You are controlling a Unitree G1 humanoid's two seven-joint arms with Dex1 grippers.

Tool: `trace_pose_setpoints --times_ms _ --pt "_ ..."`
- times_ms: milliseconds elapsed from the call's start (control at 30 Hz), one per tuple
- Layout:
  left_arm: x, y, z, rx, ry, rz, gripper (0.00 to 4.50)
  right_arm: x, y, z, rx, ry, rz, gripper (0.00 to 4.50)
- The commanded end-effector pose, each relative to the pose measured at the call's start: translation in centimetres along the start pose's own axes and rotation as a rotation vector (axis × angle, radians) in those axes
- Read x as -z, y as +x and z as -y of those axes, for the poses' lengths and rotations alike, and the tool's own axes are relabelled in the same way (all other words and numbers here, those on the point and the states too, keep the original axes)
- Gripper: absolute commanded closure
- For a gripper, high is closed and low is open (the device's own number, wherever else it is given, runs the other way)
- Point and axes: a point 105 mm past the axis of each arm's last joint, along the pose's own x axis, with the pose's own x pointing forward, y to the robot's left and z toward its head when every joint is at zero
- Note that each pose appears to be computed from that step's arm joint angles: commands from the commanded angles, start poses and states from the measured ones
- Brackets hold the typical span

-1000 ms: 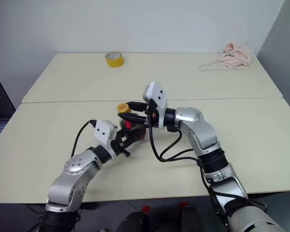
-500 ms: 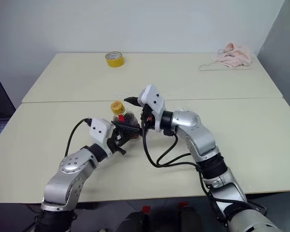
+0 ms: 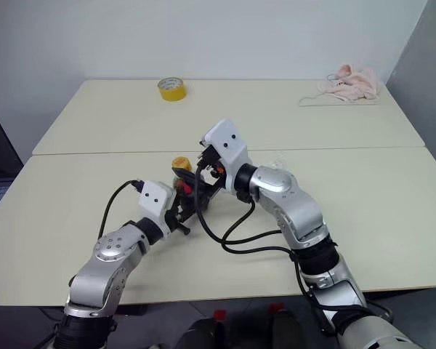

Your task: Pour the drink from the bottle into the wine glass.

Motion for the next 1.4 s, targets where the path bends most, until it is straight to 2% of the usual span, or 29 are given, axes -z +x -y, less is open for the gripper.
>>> trace_pose_setpoints --times_ms 33,133,200,300,500,733,967,1067,1200,1400 --pt "-1.5 -0.1 -0.1 -0.008 0.033 0.053 3.26 -1.7 0.1 -0.5 0.002 -0.056 0.046 0.0" --pt "-1.4 -0.1 -0.1 -0.009 0.032 0.052 3.26 -1.6 0.1 -0.5 0.005 -0.059 0.04 0.0" --pt "-1.5 -0.1 -0.1 -0.01 0.033 0.053 3.26 -1.4 0.0 -0.5 -0.001 -0.07 0.029 0.38" --pt "-1.5 0.0 -0.1 -0.01 0.037 0.056 3.26 -1.2 0.0 -0.6 -0.013 -0.076 0.014 1.22" --pt "-1.6 0.0 -0.1 -0.01 0.044 0.061 3.26 -1.1 0.0 -0.7 -0.026 -0.079 0.005 3.29" --pt "-1.6 -0.2 -0.1 -0.001 0.042 0.059 3.26 -1.7 -0.1 -0.6 -0.062 -0.073 0.045 3.3" --pt "-1.7 -0.7 -0.2 0.006 0.038 0.056 3.32 -2.4 -0.5 -1.5 -0.298 -0.19 0.155 3.3" --pt "-1.7 -0.9 -0.2 0.011 0.035 0.056 3.35 -2.3 -0.3 -0.8 -0.347 -0.2 0.182 3.3" --pt "-1.7 -1.2 0.1 0.023 0.022 0.056 3.35 -1.9 0.1 0.0 -0.423 -0.218 0.183 3.3" --pt "-1.7 -1.3 0.3 0.035 0.012 0.053 3.35 -1.3 0.8 0.8 -0.442 -0.238 0.171 3.3"
